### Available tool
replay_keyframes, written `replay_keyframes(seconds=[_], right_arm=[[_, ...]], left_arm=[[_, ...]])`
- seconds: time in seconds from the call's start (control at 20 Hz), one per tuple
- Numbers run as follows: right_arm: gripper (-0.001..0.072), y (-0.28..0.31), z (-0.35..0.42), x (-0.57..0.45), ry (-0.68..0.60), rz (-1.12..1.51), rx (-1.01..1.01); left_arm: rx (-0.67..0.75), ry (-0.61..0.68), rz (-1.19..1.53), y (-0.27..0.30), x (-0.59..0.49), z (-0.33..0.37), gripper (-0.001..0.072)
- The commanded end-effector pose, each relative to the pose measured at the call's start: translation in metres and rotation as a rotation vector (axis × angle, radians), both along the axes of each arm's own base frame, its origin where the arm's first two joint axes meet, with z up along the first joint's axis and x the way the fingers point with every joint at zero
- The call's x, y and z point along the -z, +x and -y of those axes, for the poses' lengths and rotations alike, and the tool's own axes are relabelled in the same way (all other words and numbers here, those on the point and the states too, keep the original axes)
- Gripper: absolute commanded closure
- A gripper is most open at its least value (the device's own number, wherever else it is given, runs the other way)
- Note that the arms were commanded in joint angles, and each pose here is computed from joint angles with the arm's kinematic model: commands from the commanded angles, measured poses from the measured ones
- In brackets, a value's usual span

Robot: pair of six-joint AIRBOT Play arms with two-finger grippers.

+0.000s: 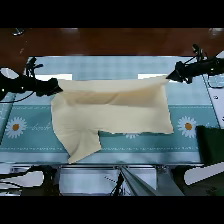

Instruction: Fold the shirts.

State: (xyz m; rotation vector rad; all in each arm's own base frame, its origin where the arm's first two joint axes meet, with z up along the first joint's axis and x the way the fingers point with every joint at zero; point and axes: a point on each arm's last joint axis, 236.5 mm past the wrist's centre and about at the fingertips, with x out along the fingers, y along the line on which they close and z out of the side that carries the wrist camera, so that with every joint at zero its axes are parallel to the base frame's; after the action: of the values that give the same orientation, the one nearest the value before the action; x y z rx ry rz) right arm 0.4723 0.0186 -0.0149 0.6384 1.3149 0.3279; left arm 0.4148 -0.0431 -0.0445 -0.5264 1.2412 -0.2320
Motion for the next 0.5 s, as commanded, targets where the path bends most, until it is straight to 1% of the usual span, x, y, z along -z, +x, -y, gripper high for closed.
replay_keyframes(seconds=[0.0, 0.15, 0.2, 0.25, 0.3, 0.35, 0.45], right_arm=[[0.0695, -0.028, 0.002, 0.027, -0.062, -0.115, -0.04], [0.0694, -0.031, 0.001, 0.036, -0.08, -0.139, -0.025], [0.0669, -0.031, -0.003, 0.036, -0.079, -0.136, -0.031], [0.0415, -0.03, -0.005, 0.035, -0.075, -0.137, -0.028], [0.006, -0.033, -0.009, 0.034, -0.064, -0.144, -0.04], [0.0088, -0.038, -0.013, 0.03, -0.044, -0.161, -0.055], [0.0088, -0.05, -0.014, 0.016, -0.027, -0.189, -0.059]], left_arm=[[0.049, 0.001, -0.097, -0.028, 0.019, 0.001, 0.0676], [0.044, -0.012, -0.121, -0.032, 0.022, 0.005, 0.0675], [0.045, -0.025, -0.128, -0.033, 0.021, 0.007, 0.0648], [0.048, -0.036, -0.136, -0.036, 0.02, 0.01, 0.0376], [0.068, -0.045, -0.157, -0.042, 0.018, 0.012, 0.0017], [0.08, -0.04, -0.184, -0.048, 0.017, 0.009, 0.0005], [0.053, -0.035, -0.276, -0.068, 0.016, -0.003, 0.0005]])
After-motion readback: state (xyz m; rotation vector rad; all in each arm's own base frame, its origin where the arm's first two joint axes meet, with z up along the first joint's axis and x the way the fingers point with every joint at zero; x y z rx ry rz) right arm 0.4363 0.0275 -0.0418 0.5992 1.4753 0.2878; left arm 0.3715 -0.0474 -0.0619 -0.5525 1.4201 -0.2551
